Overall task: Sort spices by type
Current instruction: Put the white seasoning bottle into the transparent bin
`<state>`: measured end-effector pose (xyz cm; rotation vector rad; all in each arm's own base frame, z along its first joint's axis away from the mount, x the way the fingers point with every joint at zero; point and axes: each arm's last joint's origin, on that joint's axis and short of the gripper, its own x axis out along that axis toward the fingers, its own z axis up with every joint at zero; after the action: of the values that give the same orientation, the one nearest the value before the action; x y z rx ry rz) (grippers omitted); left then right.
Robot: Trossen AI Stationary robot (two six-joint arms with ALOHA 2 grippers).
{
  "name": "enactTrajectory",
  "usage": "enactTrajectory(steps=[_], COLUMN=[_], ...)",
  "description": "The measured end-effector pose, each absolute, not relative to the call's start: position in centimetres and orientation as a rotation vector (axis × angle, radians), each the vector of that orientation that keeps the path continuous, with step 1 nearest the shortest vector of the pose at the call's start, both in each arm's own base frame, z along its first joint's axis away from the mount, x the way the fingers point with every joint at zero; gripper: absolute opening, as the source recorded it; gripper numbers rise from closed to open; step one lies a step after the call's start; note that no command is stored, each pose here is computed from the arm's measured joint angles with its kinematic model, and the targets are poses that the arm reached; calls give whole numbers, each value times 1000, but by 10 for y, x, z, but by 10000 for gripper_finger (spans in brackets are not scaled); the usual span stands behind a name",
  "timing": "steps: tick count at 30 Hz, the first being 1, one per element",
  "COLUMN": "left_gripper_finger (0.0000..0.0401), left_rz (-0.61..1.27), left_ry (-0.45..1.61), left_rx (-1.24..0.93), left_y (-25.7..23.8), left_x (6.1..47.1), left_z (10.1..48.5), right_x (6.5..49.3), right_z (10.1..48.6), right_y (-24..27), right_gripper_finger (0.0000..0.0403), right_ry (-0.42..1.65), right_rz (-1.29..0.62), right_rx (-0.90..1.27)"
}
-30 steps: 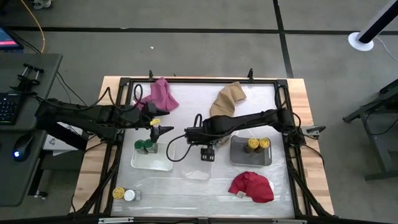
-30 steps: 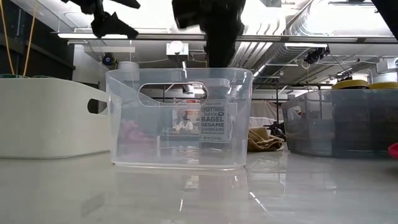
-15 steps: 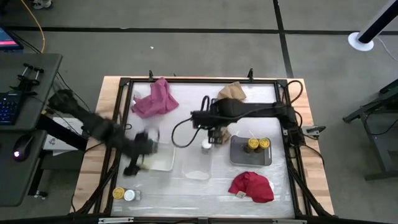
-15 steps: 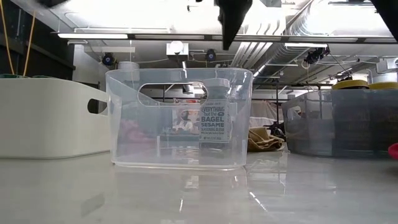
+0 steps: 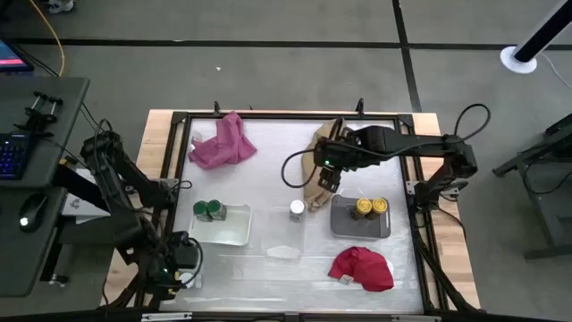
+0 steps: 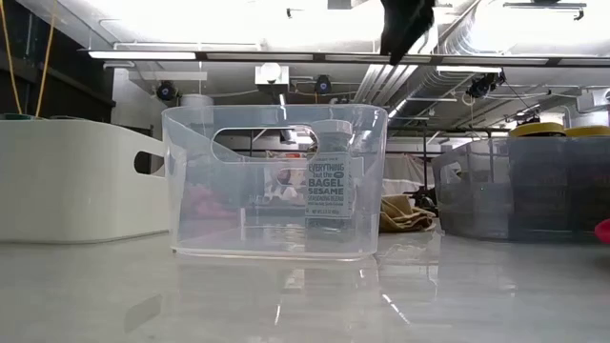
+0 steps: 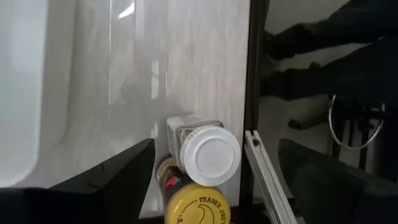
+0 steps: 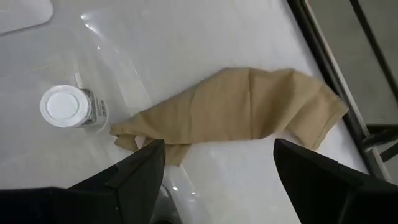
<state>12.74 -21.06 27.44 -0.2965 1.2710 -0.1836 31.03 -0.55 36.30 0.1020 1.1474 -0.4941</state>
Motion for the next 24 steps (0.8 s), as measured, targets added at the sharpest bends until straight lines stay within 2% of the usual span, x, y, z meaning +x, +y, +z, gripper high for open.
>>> enactTrajectory(steps=[12,24], left_gripper_finger=[323,323], left_rz=[-133,-112], left_ry=[1375,1445], left_rx=[-299,-274], left_y=[-226,-240], left_x=[138,145], left_z=[251,227], right_x=[282,283], right_z=[318,313], right_y=[-4,-3], right_gripper_finger=[296,296], right_ry=[1209,1216], right_rz=[-545,-523], right_rx=[191,167])
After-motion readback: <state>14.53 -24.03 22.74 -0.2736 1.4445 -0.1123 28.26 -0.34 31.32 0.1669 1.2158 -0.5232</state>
